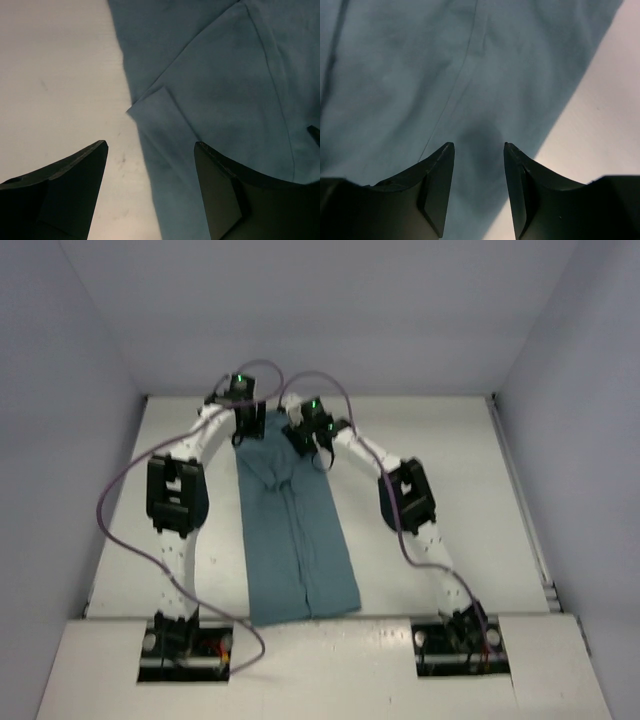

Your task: Fold and stack the t-shirts

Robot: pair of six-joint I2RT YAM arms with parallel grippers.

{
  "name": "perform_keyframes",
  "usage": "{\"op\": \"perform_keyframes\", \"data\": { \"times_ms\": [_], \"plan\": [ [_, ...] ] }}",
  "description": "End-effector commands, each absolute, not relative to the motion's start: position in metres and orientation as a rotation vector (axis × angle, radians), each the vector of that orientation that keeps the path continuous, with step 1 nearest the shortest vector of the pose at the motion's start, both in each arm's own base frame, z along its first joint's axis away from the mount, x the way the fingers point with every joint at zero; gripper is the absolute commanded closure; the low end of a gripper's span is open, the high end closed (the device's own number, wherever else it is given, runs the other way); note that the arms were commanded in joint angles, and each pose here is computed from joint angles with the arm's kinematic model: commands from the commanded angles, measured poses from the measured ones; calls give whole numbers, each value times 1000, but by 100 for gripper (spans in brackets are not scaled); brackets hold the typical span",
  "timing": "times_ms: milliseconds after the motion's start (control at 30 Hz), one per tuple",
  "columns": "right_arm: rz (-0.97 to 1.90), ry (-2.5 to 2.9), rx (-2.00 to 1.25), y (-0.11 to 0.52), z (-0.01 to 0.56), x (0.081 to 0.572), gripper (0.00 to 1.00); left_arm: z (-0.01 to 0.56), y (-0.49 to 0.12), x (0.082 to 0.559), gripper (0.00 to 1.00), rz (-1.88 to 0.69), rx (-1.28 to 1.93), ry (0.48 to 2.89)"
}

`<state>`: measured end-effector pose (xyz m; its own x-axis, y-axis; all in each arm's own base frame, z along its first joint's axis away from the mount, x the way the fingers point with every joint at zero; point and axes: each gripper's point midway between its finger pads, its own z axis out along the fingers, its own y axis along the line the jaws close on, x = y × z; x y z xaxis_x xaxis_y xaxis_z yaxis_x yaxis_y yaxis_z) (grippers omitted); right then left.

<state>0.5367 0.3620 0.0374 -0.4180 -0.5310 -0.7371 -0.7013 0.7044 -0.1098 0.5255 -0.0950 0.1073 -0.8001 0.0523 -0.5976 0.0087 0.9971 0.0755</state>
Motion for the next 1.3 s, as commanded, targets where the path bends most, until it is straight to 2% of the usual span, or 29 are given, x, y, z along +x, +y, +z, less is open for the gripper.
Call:
{"op": "perform_keyframes", "data": {
  "times_ms": [0, 267, 500, 633, 833, 867, 933, 967, 1033, 1067, 1133, 1167, 1200, 1267],
  "plan": [
    [297, 2077, -848, 363, 55, 560, 58, 96, -120, 554, 37, 62, 97, 2475],
    [221, 2188, -687, 317, 33, 574, 58, 34, -172, 561, 40, -44, 227, 2581],
    [160, 2264, -540, 262, 28, 582, 59, 26, -217, 568, 39, -160, 259, 2554],
    [152, 2218, -510, 249, 59, 592, 59, 66, -217, 586, 36, -171, 207, 2457],
    [140, 2070, -395, 234, 168, 592, 55, 196, -191, 588, 32, -133, 122, 2244],
    [148, 2061, -356, 228, 183, 586, 48, 219, -185, 577, 31, -130, 110, 2222],
    [180, 2053, -259, 212, 213, 565, 28, 257, -170, 548, 30, -116, 69, 2195],
    [197, 2057, -234, 208, 220, 552, 23, 292, -163, 528, 29, -135, 44, 2148],
    [225, 2043, -193, 195, 246, 516, 21, 313, -151, 483, 27, -172, 12, 2148],
    [229, 2104, -174, 191, 222, 500, 22, 310, -145, 458, 27, -188, -2, 2171],
    [279, 2145, -137, 181, 216, 455, 24, 293, -137, 411, 27, -239, -40, 2234],
    [278, 2214, -106, 174, 189, 434, 27, 277, -131, 384, 27, -255, -67, 2276],
    [306, 2207, -73, 171, 194, 420, 29, 246, -132, 363, 27, -278, -87, 2355],
    [332, 2237, -36, 161, 182, 384, 30, 236, -133, 328, 27, -360, -88, 2389]
  ]
}}
